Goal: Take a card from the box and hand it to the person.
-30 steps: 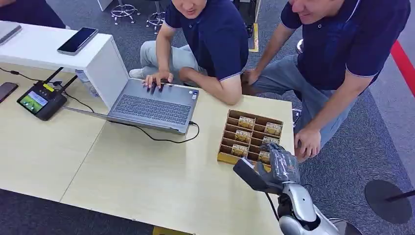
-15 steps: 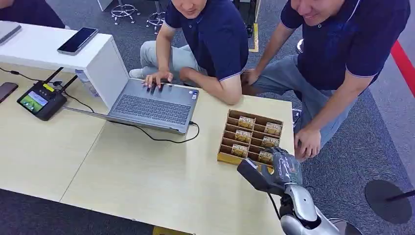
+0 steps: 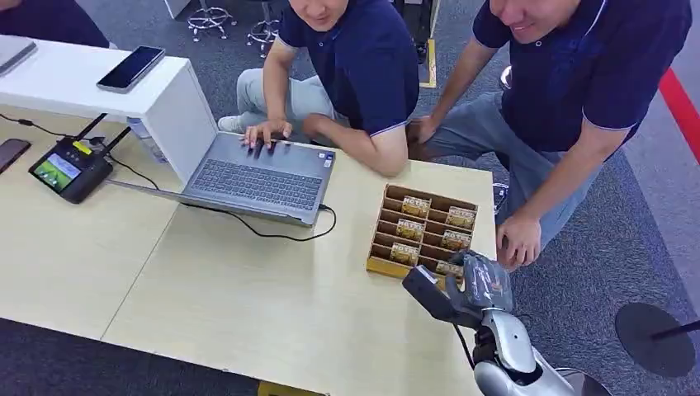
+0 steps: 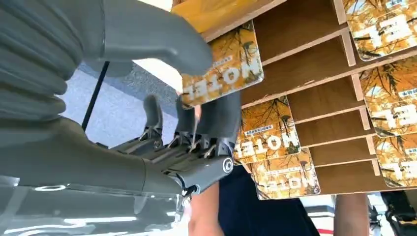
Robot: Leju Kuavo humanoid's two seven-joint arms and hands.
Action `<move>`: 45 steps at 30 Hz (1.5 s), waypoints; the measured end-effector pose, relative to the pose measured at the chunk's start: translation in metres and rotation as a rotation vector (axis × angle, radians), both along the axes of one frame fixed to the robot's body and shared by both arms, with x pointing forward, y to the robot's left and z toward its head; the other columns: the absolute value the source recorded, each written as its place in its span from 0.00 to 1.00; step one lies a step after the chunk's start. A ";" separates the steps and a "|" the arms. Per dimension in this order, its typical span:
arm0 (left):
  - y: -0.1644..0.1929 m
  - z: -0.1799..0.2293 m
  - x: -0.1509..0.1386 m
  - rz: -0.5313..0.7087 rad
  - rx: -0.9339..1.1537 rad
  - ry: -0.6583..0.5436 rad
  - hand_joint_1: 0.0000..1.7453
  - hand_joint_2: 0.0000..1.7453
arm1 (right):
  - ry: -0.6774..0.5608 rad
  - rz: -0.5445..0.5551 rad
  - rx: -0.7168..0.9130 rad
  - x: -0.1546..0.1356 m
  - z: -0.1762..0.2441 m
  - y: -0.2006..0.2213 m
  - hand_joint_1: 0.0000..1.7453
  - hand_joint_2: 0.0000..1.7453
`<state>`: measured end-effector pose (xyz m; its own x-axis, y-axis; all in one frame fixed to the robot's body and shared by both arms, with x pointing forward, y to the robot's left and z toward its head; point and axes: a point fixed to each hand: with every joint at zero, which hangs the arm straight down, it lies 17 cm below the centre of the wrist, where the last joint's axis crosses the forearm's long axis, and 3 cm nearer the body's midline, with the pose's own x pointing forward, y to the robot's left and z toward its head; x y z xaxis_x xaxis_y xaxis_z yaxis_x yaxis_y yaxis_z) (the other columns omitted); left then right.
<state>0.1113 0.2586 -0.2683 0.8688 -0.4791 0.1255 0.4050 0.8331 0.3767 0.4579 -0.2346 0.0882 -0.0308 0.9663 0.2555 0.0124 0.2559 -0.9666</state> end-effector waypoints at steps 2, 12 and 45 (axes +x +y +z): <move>0.000 0.000 0.000 0.000 0.000 0.000 0.00 0.00 | 0.000 0.000 0.000 0.000 0.000 0.000 0.66 1.00; 0.000 0.000 0.000 0.000 0.000 0.000 0.00 0.00 | 0.000 0.000 0.000 0.000 0.000 0.000 0.66 1.00; -0.015 -0.001 0.005 0.000 -0.103 -0.038 0.00 1.00 | -0.036 0.006 0.000 0.002 0.008 0.000 1.00 1.00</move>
<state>0.1166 0.2432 -0.2691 0.8625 -0.4620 0.2065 0.3921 0.8681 0.3045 0.4600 -0.2344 0.0963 -0.0461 0.9661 0.2540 0.0451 0.2560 -0.9656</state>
